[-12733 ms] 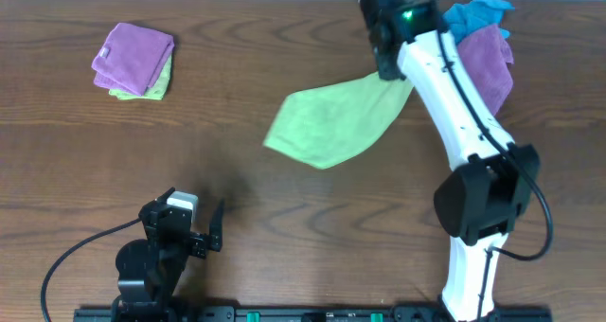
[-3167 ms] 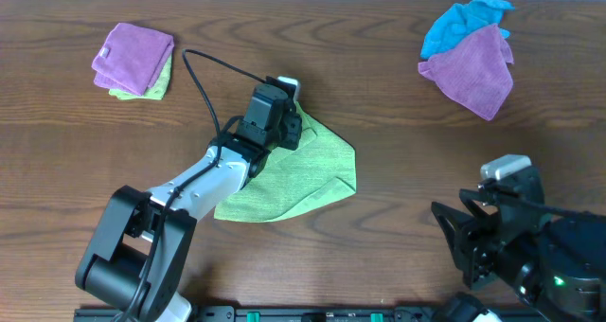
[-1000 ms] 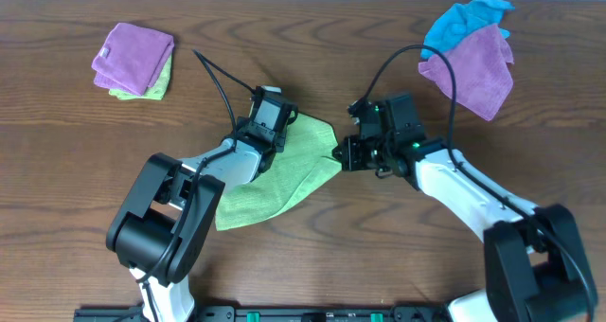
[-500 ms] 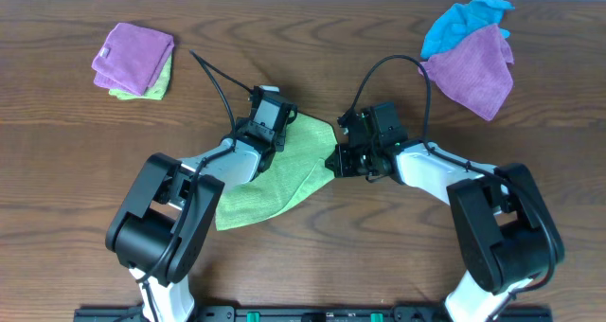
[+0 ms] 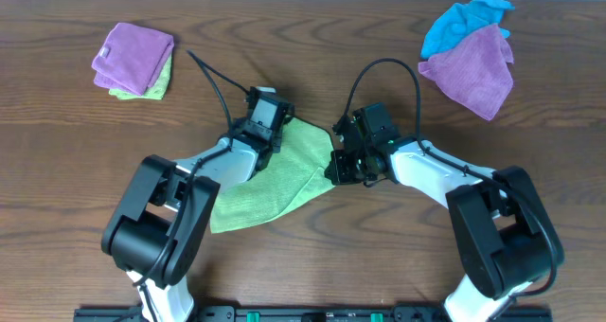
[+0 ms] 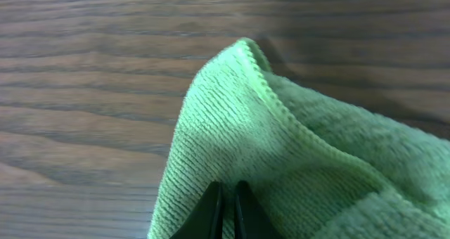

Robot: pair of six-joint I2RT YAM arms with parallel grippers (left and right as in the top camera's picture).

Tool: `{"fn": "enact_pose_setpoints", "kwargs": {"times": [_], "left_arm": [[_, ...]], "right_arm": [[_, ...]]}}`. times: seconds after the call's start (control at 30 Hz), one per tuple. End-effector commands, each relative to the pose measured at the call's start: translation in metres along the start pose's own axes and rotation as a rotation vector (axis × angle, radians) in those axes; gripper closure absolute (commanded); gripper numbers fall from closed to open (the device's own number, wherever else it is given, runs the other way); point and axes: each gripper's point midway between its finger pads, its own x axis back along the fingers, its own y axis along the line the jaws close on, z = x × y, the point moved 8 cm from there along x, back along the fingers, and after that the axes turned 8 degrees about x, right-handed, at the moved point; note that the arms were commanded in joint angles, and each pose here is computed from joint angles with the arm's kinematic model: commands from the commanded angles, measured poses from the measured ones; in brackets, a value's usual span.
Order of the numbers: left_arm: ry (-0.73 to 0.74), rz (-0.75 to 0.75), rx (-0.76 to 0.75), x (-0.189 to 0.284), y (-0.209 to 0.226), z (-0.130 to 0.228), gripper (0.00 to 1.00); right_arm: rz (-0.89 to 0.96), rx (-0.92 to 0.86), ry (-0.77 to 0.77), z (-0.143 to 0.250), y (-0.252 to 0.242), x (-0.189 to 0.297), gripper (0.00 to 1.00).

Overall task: Fold the cloth
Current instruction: 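Grasp the cloth's right edge with the right gripper, then hold the cloth with both grippers and pull the corners apart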

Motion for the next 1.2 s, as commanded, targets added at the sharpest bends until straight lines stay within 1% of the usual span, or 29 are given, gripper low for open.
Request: {"fn": "enact_pose_setpoints", "kwargs": {"times": [0.0,0.2,0.33,0.43,0.53,0.63,0.73,0.77,0.8,0.83,0.9,0.97,1.03,1.07,1.17], "left_arm": [[0.002,-0.076,0.024,-0.004,0.025,-0.004,0.91],[0.009,-0.128,0.098,-0.012,0.058,-0.013,0.90],[0.013,-0.145,0.129,-0.015,0.072,-0.016,0.90],[0.024,-0.115,0.134,-0.016,0.070,-0.015,0.95],[0.010,-0.104,0.132,-0.008,0.068,-0.020,0.94],[-0.043,-0.074,0.141,0.017,0.065,-0.036,0.94],[-0.078,0.025,0.145,0.057,0.058,-0.050,0.93],[-0.079,0.122,0.151,0.077,0.051,-0.054,0.91],[-0.066,0.211,0.154,0.091,0.044,-0.055,0.86],[-0.048,0.295,0.143,0.100,0.036,-0.054,0.84],[-0.019,0.323,0.129,0.102,0.031,-0.048,0.84],[0.041,0.327,0.131,0.092,0.027,-0.035,0.84],[0.147,0.432,0.122,0.080,0.015,-0.018,0.85],[0.192,0.479,0.120,0.076,0.009,-0.012,0.87],[0.271,0.551,0.120,0.062,0.000,0.000,0.87]], "right_arm": [[0.140,-0.042,0.113,0.030,-0.021,-0.014,0.99],[0.146,-0.054,0.140,0.035,-0.022,-0.014,0.99],[0.146,-0.054,0.140,0.035,-0.022,-0.014,0.98],[0.146,-0.053,0.139,0.035,-0.022,-0.014,0.98],[0.145,-0.052,0.135,0.034,-0.022,-0.014,0.98],[0.145,-0.052,0.135,0.034,-0.022,-0.014,0.98],[0.145,-0.051,0.135,0.034,-0.022,-0.014,0.98],[0.145,-0.051,0.135,0.034,-0.022,-0.014,0.99],[0.145,-0.051,0.133,0.034,-0.022,-0.014,0.98],[0.144,-0.050,0.130,0.033,-0.022,-0.014,0.99],[0.143,-0.049,0.124,0.032,-0.022,-0.014,0.99],[0.143,-0.051,0.115,0.030,-0.023,-0.013,0.99],[0.137,-0.057,0.110,0.029,-0.025,-0.012,0.98],[0.129,-0.061,0.110,0.029,-0.025,-0.012,0.99],[0.130,-0.066,0.108,0.029,-0.027,-0.011,0.99]]}}
